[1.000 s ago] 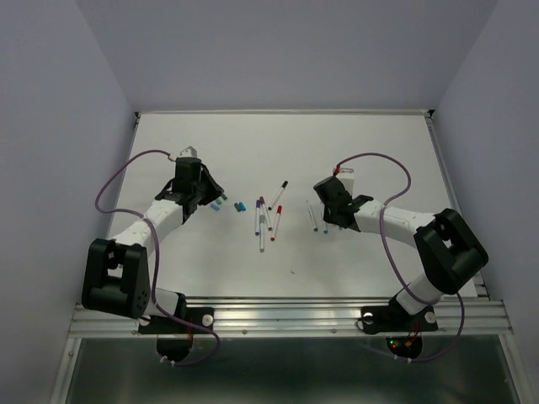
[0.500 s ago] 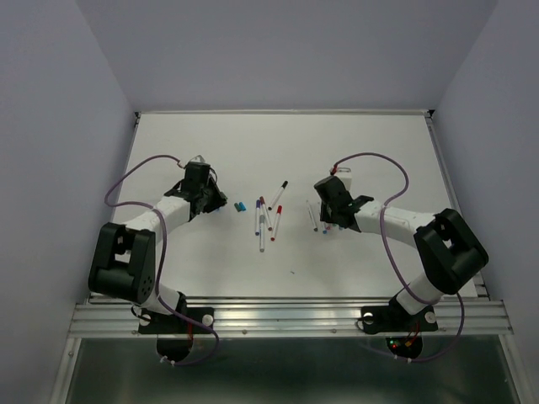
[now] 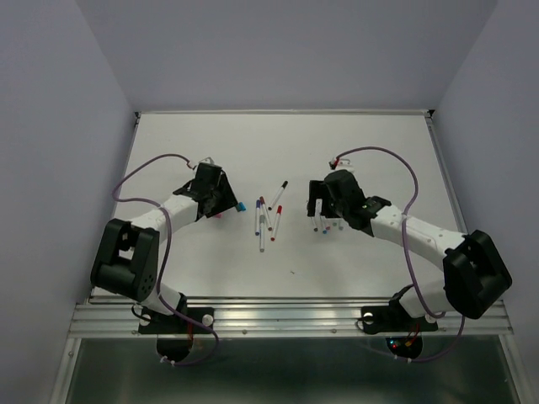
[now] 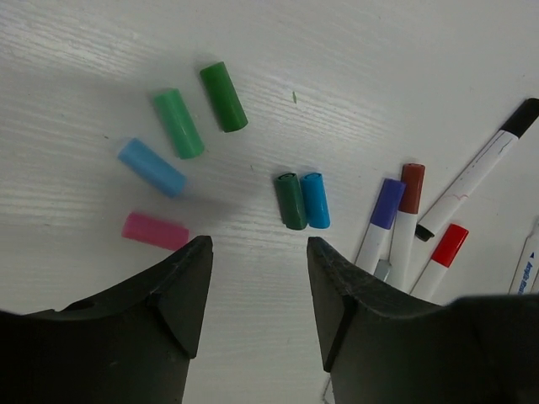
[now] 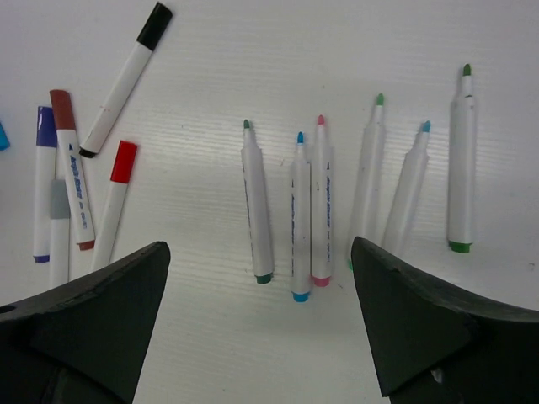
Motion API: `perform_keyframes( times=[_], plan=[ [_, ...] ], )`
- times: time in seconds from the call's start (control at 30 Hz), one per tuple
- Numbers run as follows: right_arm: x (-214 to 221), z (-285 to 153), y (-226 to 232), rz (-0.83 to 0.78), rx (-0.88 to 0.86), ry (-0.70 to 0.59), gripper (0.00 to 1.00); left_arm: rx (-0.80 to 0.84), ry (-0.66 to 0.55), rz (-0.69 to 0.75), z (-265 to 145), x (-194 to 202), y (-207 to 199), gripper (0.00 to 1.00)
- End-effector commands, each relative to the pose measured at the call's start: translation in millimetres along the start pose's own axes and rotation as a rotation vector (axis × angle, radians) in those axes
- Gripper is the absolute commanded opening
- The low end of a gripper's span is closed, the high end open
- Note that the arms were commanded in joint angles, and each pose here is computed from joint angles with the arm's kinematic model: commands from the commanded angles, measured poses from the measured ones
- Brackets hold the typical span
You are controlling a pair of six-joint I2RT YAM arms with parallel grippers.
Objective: Open the pen caps
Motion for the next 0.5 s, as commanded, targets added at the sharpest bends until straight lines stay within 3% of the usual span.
perform_keyframes(
  times=[0.0,0.17,0.33,0.47],
  plan=[
    [-4,-2,19,-0.037,-0.135,0.012,1.0,0.008,-0.048,-0.001,-8,-12,-12,0.69],
    [0,6,55,-0.059,-0.101,0.004,1.0,0.051,-0.092,0.001,-25,-19,-20,0.97],
    [6,16,102,-0.118,-0.061,0.004,1.0,0.051,-0.118,0.004,-36,-21,-19,0.99],
    [26,29,122,-0.18,-0.042,0.107,1.0,0.044,-0.134,0.005,-40,-21,-17,0.99]
  ],
)
Point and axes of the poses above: each gripper's point midway between its finger pads, its own z axis out along the fingers, its own y axis along the line the jaws close on, x = y × z, the point moved 10 cm from there along -z, back along the fingers, and after that the axes turned 6 degrees about -z, right-handed, at the moved point
